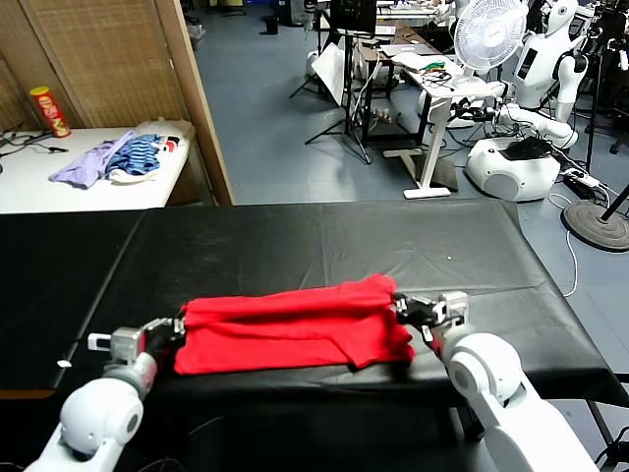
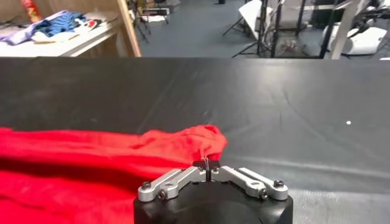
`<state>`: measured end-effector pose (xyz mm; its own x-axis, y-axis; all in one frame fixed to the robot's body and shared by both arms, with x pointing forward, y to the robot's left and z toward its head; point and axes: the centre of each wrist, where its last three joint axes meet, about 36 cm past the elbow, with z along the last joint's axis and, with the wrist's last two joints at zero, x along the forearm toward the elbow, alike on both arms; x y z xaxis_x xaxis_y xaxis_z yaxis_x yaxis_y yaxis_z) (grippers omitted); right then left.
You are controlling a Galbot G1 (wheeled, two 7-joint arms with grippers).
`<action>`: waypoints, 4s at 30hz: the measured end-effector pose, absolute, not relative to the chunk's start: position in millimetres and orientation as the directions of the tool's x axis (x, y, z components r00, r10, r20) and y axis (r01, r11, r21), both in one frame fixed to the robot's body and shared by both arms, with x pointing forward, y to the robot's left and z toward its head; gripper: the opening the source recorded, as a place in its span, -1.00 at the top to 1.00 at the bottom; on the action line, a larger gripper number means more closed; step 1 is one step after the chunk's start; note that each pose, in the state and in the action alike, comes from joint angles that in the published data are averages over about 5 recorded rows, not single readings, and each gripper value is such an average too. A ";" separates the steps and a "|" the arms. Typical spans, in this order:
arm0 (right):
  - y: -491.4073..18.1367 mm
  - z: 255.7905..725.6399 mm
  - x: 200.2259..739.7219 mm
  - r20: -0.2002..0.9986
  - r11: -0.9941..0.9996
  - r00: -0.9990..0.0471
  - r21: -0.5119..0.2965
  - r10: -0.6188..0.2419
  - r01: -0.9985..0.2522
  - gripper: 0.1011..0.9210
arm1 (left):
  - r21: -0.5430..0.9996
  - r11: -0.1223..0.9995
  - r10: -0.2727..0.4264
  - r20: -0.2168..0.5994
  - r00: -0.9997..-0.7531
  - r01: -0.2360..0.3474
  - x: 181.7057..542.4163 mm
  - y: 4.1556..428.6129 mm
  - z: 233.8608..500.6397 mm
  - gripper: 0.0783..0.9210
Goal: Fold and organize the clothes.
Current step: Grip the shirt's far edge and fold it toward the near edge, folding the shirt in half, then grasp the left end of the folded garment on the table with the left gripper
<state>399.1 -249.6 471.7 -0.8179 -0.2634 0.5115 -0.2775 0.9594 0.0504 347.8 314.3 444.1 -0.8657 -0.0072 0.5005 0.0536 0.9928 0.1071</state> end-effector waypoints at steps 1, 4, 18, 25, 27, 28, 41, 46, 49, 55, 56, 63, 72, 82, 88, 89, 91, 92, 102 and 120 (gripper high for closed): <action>-250.5 474.6 397.7 0.505 0.960 -0.822 0.048 -0.262 -0.276 0.21 | 0.106 0.993 -0.005 0.503 -0.864 0.056 345.7 313.8 444.7 0.30; -253.3 483.7 397.5 0.481 0.964 -0.840 0.046 -0.250 -0.261 -0.20 | 0.102 0.993 0.002 0.504 -0.864 0.061 339.3 312.9 449.4 -0.10; -223.2 462.0 449.7 0.469 0.983 -0.866 0.031 -0.176 -0.183 -0.70 | -0.076 0.997 0.050 0.477 -0.878 0.015 373.5 331.3 460.3 -0.71; -206.4 440.5 476.8 0.490 0.982 -0.852 0.046 -0.184 -0.185 -0.68 | -0.181 0.983 0.087 0.519 -0.850 -0.010 398.8 345.4 437.9 -0.45; -202.3 435.1 481.9 0.495 0.982 -0.849 0.046 -0.183 -0.184 -0.57 | -0.192 0.981 0.092 0.531 -0.843 -0.014 400.4 347.2 433.6 -0.22; -200.2 432.1 483.6 0.496 0.982 -0.849 0.043 -0.180 -0.183 -0.50 | -0.194 0.981 0.093 0.535 -0.840 -0.015 400.8 347.9 432.0 -0.06; -168.6 395.2 471.9 0.380 0.996 -0.925 -0.073 -0.020 -0.051 0.94 | -0.107 0.993 0.010 0.480 -0.877 -0.047 399.7 343.5 407.3 0.86; -164.4 388.8 464.6 0.370 0.998 -0.929 -0.059 -0.012 -0.037 0.95 | 0.005 0.998 -0.055 0.412 -0.910 -0.058 400.8 335.5 399.8 0.87; -167.8 390.5 461.2 0.378 0.999 -0.925 -0.031 -0.026 -0.041 0.95 | 0.027 0.998 -0.062 0.400 -0.915 -0.056 401.8 333.6 400.4 0.87; -175.1 402.2 458.8 0.377 0.999 -0.925 0.001 -0.049 -0.052 0.58 | 0.047 0.997 -0.070 0.399 -0.914 -0.056 400.5 334.1 399.6 0.87; -175.1 404.2 459.3 0.374 0.999 -0.926 0.004 -0.051 -0.053 0.46 | 0.048 0.997 -0.071 0.401 -0.913 -0.057 400.0 334.7 398.9 0.87; -170.0 413.5 466.6 0.395 0.995 -0.913 0.045 -0.099 -0.088 -0.43 | 0.051 0.997 -0.066 0.415 -0.908 -0.050 396.5 335.9 394.8 0.87; -161.8 411.1 484.9 0.475 0.989 -0.868 0.088 -0.144 -0.116 -0.36 | 0.052 0.998 -0.054 0.413 -0.909 -0.036 396.3 333.5 399.2 0.87; -160.7 399.4 485.1 0.455 0.995 -0.885 0.061 -0.097 -0.078 0.86 | 0.054 0.998 -0.057 0.419 -0.906 -0.037 395.9 335.3 397.4 0.87; -156.8 391.4 479.1 0.409 0.999 -0.911 0.034 -0.049 -0.039 0.93 | 0.063 0.997 -0.067 0.416 -0.907 -0.045 396.2 335.7 394.9 0.87; -156.2 390.8 477.6 0.403 0.999 -0.914 0.035 -0.048 -0.037 0.93 | 0.066 0.997 -0.072 0.414 -0.907 -0.049 396.4 335.9 394.3 0.87; -155.8 390.5 474.1 0.393 0.998 -0.918 0.039 -0.051 -0.039 0.92 | 0.070 0.996 -0.079 0.413 -0.907 -0.055 396.4 336.5 393.3 0.87; -156.4 390.6 472.5 0.390 0.998 -0.919 0.040 -0.055 -0.043 0.90 | 0.069 0.996 -0.080 0.414 -0.907 -0.056 396.3 336.7 393.1 0.87; -175.7 409.8 449.5 0.335 0.994 -0.936 0.036 -0.106 -0.100 -0.24 | 0.043 0.998 -0.054 0.395 -0.917 -0.041 394.4 338.9 404.5 0.21; -192.0 443.7 392.6 0.256 0.988 -0.955 0.045 -0.152 -0.145 -0.70 | -0.108 0.992 -0.006 0.424 -0.906 -0.057 349.5 332.8 407.6 -0.71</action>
